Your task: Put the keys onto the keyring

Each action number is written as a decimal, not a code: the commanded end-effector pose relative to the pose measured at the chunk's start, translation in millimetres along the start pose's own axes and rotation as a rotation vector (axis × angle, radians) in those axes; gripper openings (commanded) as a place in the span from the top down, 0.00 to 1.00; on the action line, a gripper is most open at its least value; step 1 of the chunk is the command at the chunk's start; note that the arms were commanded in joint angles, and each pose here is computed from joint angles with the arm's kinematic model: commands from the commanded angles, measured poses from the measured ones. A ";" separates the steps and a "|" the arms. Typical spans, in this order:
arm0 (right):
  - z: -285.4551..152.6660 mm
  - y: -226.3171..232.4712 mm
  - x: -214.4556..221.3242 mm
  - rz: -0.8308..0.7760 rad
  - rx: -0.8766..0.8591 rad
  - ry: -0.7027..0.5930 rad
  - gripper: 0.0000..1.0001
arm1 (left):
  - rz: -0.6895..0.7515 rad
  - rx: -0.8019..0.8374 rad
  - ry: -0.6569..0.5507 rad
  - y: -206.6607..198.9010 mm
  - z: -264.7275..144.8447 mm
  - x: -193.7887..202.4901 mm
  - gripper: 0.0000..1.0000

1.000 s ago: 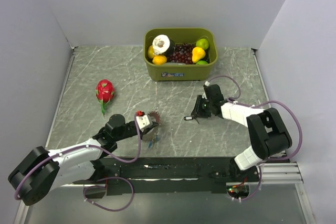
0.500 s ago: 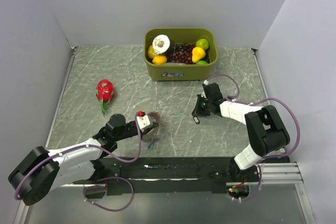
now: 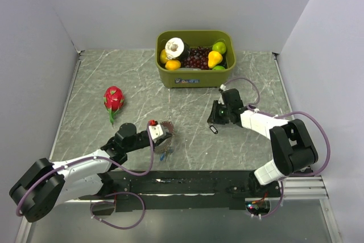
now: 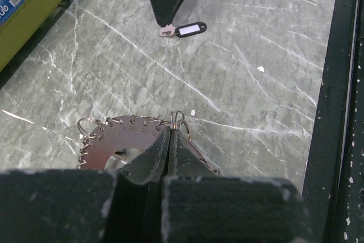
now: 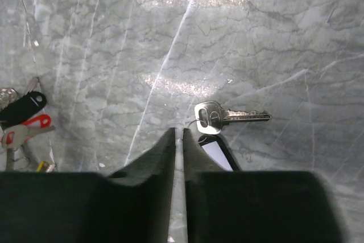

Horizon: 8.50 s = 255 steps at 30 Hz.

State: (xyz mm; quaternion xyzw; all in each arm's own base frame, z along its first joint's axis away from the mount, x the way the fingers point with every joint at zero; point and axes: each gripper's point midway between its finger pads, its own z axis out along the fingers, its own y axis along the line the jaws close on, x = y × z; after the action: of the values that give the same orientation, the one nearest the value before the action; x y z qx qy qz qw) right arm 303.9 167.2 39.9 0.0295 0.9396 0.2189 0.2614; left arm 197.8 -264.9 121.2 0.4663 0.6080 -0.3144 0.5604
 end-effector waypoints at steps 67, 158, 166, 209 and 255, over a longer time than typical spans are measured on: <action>-53.4 94.0 -3.4 -0.582 -0.175 -0.221 1.00 | 0.031 0.012 -0.155 -0.1 -2.2 -48.7 0.99; -110.4 181.7 74.0 -1.003 -0.795 0.015 1.00 | 0.079 0.101 -0.137 -10.9 1.4 -52.6 0.99; -111.5 188.2 73.4 -1.000 -0.818 0.025 1.00 | 0.096 0.173 -0.143 -22.6 1.6 -53.2 0.99; -84.2 182.2 90.0 -0.964 -0.791 0.111 1.00 | 0.153 0.173 -0.259 -33.0 -13.8 -72.0 0.99; -153.4 184.1 59.3 -0.945 -0.931 -0.094 0.36 | 0.247 0.278 -0.356 -56.7 -28.2 -83.1 0.99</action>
State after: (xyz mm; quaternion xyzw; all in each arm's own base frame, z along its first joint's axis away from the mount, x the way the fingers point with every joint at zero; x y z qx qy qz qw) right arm 170.6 278.4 196.3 -0.4823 0.6716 0.4385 0.3524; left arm 142.9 -274.2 174.7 0.5254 0.4609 -0.3926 0.5978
